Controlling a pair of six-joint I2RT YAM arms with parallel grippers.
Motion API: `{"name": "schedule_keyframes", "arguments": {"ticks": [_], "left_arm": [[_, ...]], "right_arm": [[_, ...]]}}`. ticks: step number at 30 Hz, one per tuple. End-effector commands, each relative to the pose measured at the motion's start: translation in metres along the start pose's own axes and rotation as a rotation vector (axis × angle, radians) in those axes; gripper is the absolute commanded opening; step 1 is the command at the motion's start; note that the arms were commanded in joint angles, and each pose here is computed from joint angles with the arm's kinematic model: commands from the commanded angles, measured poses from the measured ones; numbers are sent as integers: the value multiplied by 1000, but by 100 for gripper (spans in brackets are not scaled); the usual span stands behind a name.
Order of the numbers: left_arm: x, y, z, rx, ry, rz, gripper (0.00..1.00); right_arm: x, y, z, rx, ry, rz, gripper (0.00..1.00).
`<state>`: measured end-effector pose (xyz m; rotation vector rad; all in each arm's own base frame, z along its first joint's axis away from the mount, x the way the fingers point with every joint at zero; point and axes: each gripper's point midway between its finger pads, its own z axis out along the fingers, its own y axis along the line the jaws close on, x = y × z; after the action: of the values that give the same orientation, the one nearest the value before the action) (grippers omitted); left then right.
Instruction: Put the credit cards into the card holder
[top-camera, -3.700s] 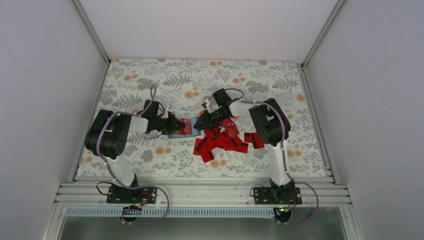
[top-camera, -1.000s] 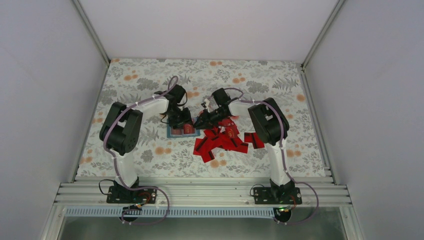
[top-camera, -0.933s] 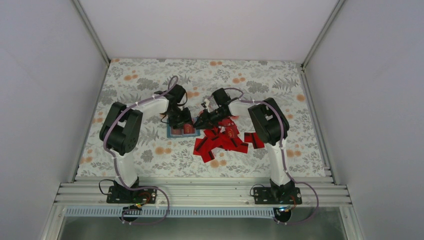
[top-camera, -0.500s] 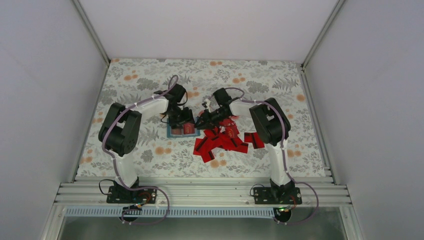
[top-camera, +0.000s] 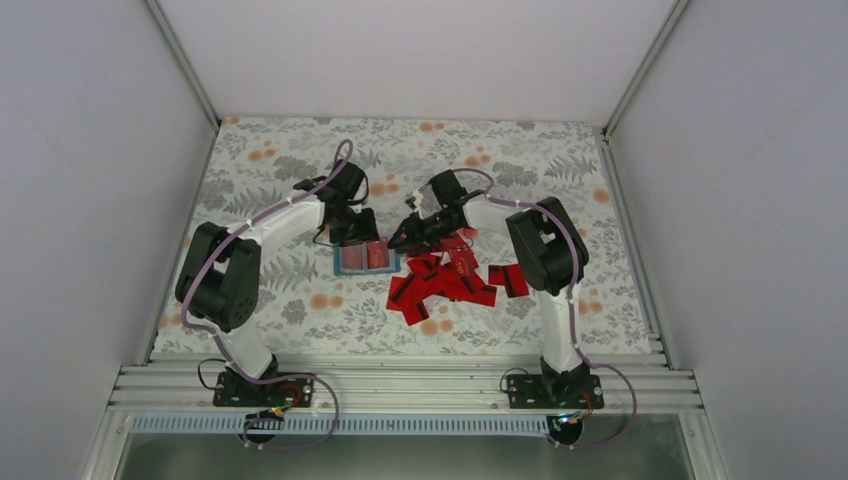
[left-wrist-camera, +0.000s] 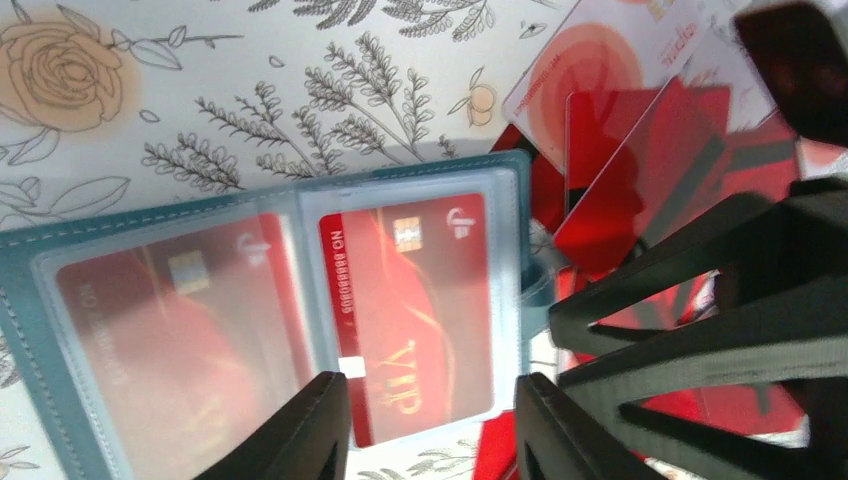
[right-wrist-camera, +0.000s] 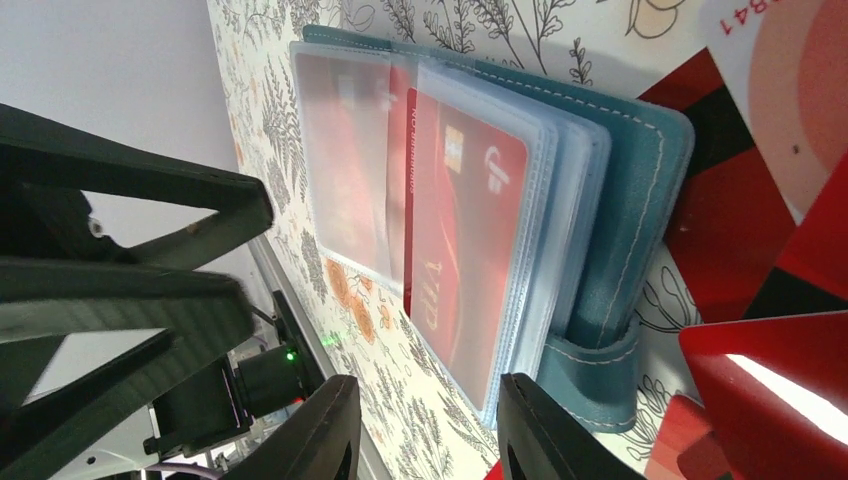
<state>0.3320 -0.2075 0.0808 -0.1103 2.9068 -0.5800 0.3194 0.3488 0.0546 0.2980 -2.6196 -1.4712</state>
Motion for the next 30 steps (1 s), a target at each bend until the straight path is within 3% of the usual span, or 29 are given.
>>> {"name": "schedule_keyframes", "arguments": {"ticks": [1,4,10,30], "left_arm": [[4,13,2,-41,-26,62,36],[8,18,10,-44,-16,70,25],[10,24,23,-52,-1,74,16],[19,35,48,-74,61,101,10]], "right_arm": [[-5,10,-6,-18,-21,-15,36],[-4,9,-3,-22,-14,-3,36],[-3,4,2,-26,1,13,35],[-3,-7,24,-27,47,44,34]]}}
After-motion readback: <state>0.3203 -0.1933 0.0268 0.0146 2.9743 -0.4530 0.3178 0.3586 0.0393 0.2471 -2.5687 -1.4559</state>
